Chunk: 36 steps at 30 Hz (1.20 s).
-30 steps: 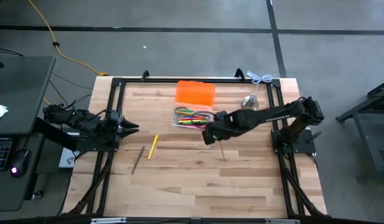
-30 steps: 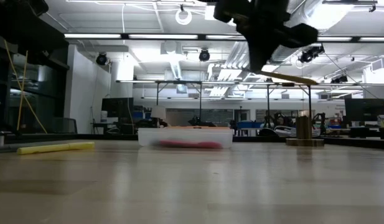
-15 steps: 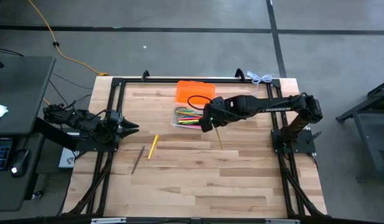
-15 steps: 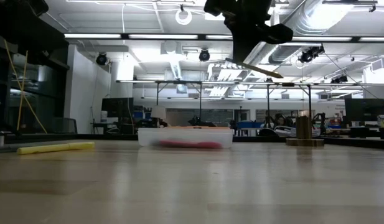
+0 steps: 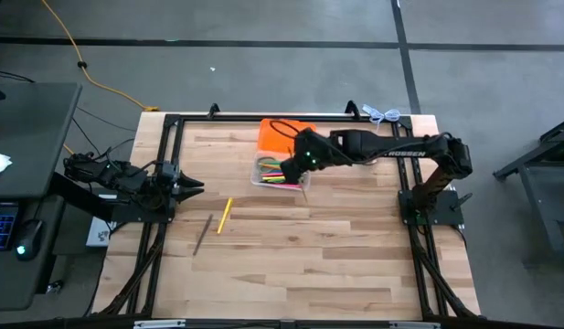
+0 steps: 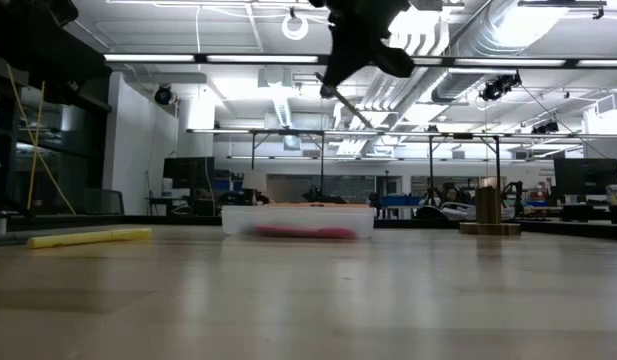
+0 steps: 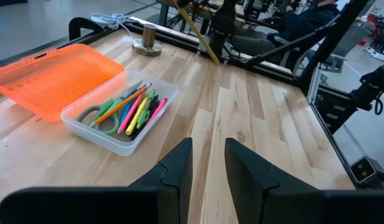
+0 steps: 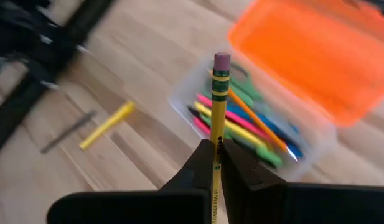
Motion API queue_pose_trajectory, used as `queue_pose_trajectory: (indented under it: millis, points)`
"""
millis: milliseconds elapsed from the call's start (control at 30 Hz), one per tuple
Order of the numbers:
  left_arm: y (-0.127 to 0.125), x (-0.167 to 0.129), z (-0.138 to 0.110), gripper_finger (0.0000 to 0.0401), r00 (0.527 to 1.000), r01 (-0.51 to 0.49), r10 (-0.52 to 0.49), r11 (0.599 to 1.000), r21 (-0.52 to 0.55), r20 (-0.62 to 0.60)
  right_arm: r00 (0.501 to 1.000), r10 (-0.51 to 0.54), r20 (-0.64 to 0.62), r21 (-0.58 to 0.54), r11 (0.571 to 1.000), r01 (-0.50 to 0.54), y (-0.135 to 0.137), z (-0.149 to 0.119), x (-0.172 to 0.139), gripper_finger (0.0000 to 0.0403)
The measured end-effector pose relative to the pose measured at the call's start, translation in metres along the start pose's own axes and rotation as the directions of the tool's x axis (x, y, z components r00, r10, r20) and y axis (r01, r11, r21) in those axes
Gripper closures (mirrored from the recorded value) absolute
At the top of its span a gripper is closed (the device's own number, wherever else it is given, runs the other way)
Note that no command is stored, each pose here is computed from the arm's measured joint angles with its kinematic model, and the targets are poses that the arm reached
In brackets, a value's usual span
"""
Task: Pick & place school supplies into a supply box
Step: Put the yellow pencil into the transparent supply box
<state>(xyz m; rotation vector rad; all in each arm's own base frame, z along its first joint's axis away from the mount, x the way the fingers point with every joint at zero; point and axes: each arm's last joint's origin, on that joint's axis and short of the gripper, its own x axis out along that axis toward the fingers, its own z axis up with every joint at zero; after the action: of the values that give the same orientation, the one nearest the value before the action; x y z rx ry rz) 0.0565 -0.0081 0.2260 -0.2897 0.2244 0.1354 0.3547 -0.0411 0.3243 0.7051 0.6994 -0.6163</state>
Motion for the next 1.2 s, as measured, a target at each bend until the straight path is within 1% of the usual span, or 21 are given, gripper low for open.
queue_pose_trajectory:
  millis: [100, 200, 400, 567, 800, 867, 1033, 1200]
  points:
    - [0.000, 0.000, 0.000, 0.0279, 1.000, 0.000, 0.000, 1.000, 0.000, 0.000, 0.997, 0.053, 0.051, -0.054, 0.997, -0.050, 0.001, 0.010, 0.001, 0.0402]
    - [0.000, 0.000, 0.000, 0.0279, 1.000, 0.000, 0.000, 1.000, 0.000, 0.000, 0.991, 0.091, 0.102, -0.110, 0.991, -0.079, 0.001, 0.018, 0.001, 0.0402]
    - [0.000, 0.000, 0.000, 0.0279, 1.000, -0.001, 0.001, 1.000, 0.000, 0.000, 0.975, 0.135, 0.177, -0.226, 0.970, -0.094, 0.001, 0.030, 0.001, 0.0402]
    - [0.000, 0.000, 0.000, 0.0279, 1.000, -0.002, 0.002, 1.000, 0.000, 0.001, 0.968, 0.144, 0.207, -0.251, 0.964, -0.090, -0.002, 0.037, 0.002, 0.0402]
    - [0.000, 0.000, 0.000, 0.0279, 1.000, -0.003, 0.003, 1.000, 0.000, 0.000, 0.970, 0.147, 0.194, -0.266, 0.960, -0.092, -0.004, 0.038, 0.008, 0.0402]
    - [0.000, 0.000, 0.000, 0.0279, 1.000, -0.003, 0.003, 1.000, 0.000, 0.000, 0.971, 0.163, 0.176, -0.271, 0.956, -0.112, -0.002, 0.037, 0.013, 0.0403]
    - [0.000, 0.000, 0.000, 0.0279, 1.000, -0.003, 0.003, 1.000, -0.002, 0.000, 0.976, 0.181, 0.120, -0.278, 0.950, -0.142, -0.001, 0.033, 0.034, 0.0403]
    - [0.000, 0.000, 0.000, 0.0279, 1.000, -0.003, 0.003, 1.000, -0.002, 0.000, 0.984, 0.164, 0.069, -0.277, 0.951, -0.139, -0.004, 0.029, 0.054, 0.0403]
